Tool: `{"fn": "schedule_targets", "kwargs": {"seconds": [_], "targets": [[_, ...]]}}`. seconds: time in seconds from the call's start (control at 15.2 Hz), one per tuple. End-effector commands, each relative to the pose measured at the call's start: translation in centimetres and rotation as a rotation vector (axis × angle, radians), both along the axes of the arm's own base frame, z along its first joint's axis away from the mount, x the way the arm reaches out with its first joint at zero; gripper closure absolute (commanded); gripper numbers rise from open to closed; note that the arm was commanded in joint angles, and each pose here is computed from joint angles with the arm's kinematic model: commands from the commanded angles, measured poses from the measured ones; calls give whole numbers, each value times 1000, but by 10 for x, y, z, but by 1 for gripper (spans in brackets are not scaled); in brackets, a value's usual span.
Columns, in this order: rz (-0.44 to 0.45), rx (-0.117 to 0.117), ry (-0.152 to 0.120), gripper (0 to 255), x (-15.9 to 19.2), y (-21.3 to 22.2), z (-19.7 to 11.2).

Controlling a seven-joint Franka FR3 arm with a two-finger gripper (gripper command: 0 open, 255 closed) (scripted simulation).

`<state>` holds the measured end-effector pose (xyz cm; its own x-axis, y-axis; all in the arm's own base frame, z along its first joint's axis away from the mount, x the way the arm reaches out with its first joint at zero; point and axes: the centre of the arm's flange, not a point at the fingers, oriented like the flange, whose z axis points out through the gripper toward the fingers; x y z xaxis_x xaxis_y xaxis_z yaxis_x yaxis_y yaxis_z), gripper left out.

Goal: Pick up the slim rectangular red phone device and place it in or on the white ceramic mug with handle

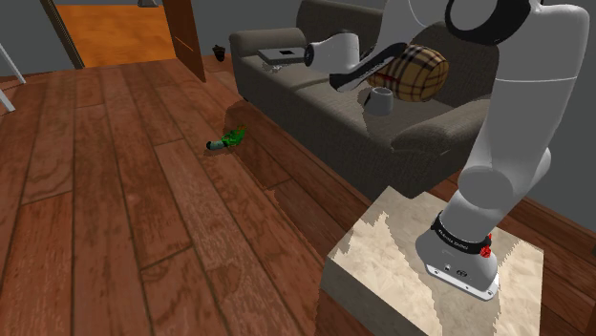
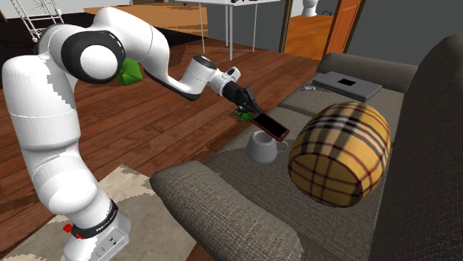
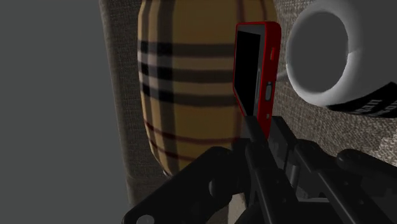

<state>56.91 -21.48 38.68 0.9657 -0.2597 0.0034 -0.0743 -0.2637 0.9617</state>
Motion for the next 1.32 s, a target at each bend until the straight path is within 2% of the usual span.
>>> {"fn": "schedule_targets", "kwargs": {"seconds": [0.0, 0.66, 1.12, 1.19, 1.25], "targets": [[0, 0, 0, 255, -1, -2, -10], [0, 0, 0, 255, -1, -2, -63], [0, 0, 0, 255, -1, -2, -63], [0, 0, 0, 0, -1, -2, -63], [0, 0, 0, 0, -1, -2, -63]]}}
